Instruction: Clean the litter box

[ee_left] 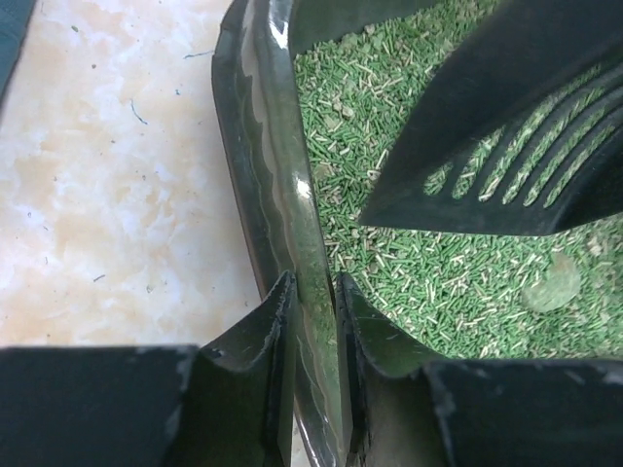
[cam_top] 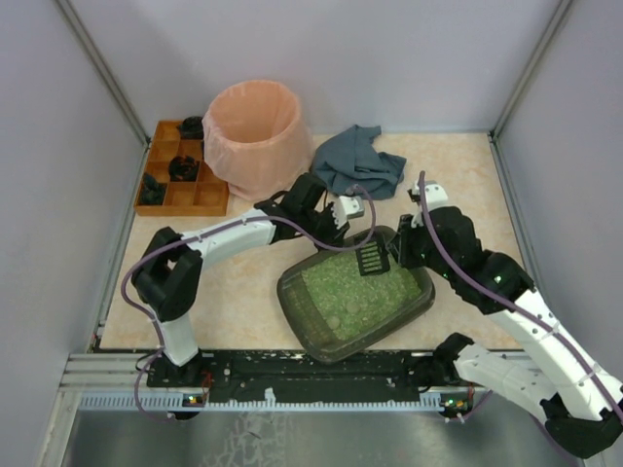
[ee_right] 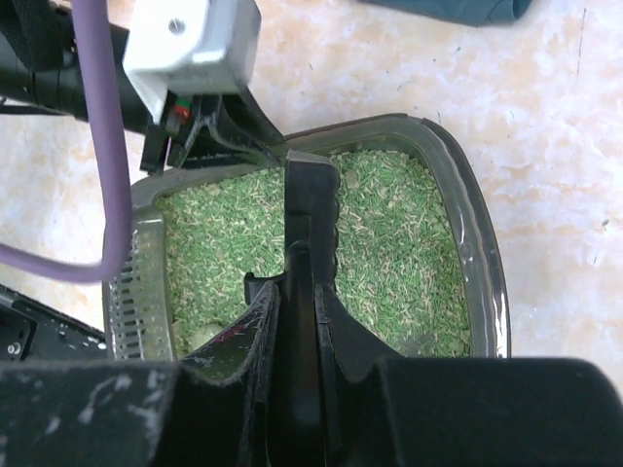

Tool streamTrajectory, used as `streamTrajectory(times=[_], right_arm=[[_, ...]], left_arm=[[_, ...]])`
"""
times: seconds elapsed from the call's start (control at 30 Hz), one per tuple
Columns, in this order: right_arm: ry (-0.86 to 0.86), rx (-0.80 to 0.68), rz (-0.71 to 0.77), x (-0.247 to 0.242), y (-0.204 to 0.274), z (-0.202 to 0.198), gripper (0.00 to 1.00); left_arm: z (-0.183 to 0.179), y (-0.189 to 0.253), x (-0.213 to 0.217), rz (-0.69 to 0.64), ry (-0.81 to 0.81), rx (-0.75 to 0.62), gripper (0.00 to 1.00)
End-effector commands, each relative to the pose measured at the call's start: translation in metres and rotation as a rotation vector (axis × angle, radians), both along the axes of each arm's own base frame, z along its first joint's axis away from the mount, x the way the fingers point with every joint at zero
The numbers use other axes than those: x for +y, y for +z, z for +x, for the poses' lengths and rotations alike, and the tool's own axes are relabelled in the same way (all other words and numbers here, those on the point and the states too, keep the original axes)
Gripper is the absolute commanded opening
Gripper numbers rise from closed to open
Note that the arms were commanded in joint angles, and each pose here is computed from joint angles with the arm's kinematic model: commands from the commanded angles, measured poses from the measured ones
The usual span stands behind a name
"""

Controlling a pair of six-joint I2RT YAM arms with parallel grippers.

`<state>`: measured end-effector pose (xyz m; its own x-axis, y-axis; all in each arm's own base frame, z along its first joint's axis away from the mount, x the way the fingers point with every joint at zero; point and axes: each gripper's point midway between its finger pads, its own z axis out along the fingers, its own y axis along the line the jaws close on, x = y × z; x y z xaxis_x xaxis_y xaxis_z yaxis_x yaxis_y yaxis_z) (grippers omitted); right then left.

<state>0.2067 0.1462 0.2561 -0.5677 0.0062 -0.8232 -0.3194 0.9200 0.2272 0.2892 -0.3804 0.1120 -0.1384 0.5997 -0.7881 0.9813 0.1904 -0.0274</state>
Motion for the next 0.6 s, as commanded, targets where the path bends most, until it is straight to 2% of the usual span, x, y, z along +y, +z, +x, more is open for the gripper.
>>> streamTrajectory(times=[0.0,0.17,0.27,0.4,0.57], right_arm=[[-0.019,-0.008,0.023,-0.009,0.007,-0.011,0.00],[0.010,-0.011,0.047,-0.008,0.011,-0.019,0.00],[0.018,-0.011,0.049,-0.007,0.009,-0.019,0.00],[0.019,-0.003,0.035,-0.006,0.003,-0.017,0.00],[0.009,-0.015,0.043,-0.003,0.000,-0.011,0.00]], left_arm=[[0.003,0.057,-0.026,-0.216,0.007,0.013,0.27],[0.008,0.082,-0.010,-0.300,0.120,0.059,0.48],[0.007,0.096,0.008,-0.331,0.219,0.061,0.55],[0.005,0.102,0.047,-0.316,0.450,0.074,0.56],[-0.020,0.087,0.112,-0.234,0.834,0.221,0.55]])
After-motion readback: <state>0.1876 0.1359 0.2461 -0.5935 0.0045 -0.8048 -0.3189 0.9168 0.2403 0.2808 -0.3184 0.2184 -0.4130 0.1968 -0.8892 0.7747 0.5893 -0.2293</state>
